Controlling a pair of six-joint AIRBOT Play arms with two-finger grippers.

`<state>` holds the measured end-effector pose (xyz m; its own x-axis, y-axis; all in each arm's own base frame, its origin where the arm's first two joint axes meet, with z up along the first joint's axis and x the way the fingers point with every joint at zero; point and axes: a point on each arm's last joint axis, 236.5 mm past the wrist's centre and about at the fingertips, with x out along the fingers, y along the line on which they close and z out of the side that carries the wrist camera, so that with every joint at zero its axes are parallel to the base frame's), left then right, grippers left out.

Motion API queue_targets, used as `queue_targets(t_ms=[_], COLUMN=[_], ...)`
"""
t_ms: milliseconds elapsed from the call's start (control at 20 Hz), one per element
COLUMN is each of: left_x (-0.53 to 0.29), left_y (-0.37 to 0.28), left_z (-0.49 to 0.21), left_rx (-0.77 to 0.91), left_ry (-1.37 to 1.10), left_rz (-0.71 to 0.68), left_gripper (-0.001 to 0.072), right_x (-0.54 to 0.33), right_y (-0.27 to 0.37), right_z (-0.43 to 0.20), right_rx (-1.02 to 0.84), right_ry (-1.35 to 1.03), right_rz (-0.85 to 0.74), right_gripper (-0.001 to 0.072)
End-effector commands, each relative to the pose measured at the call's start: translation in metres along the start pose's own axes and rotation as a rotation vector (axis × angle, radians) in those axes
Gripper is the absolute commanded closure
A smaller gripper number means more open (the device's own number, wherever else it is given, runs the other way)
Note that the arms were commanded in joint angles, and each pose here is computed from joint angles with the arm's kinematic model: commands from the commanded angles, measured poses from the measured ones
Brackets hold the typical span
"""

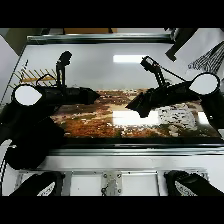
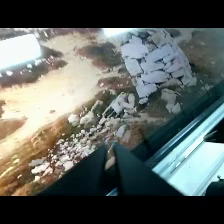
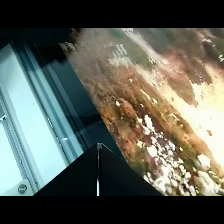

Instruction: Fold the clothes and pants, and hang the long-sleeved shirts on hangers.

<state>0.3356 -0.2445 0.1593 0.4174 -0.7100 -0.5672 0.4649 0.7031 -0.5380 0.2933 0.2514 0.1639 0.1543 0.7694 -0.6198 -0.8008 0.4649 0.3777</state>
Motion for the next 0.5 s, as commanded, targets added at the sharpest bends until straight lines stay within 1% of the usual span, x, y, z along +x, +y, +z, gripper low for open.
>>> queue_targets(t_ms=[0,50,100,200,250,350,450], left_x=[-0.013,-0.026,-0.047,-0.105,-0.138,-0.203,-0.242], left_y=[0.034,0.056,0.087,0.160,0.196,0.259,0.302], left_z=[0.014,0.016,0.017,0.013,0.007,-0.022,-0.064], left_rx=[0.033,0.049,0.052,-0.001,-0.064,-0.258,-0.427], left_ry=[-0.032,-0.015,0.010,0.049,0.061,0.059,0.062], left_rz=[0.117,0.196,0.309,0.574,0.705,0.925,1.016], left_gripper=[0.0010,0.0007,0.0008,0.0008,0.0008,0.0008,0.0007], right_x=[0.000,0.000,0.000,0.000,0.000,0.000,0.000], right_y=[0.000,0.000,0.000,0.000,0.000,0.000,0.000], right_z=[0.000,0.000,0.000,0.000,0.000,0.000,0.000], right_rx=[0.000,0.000,0.000,0.000,0.000,0.000,0.000], right_ry=[0.000,0.000,0.000,0.001,0.000,0.000,0.001], right_rz=[0.001,0.001,0.001,0.001,0.001,0.001,0.001], right_gripper=[0.0696,0.0695,0.0695,0.0695,0.0695,0.0695,0.0695])
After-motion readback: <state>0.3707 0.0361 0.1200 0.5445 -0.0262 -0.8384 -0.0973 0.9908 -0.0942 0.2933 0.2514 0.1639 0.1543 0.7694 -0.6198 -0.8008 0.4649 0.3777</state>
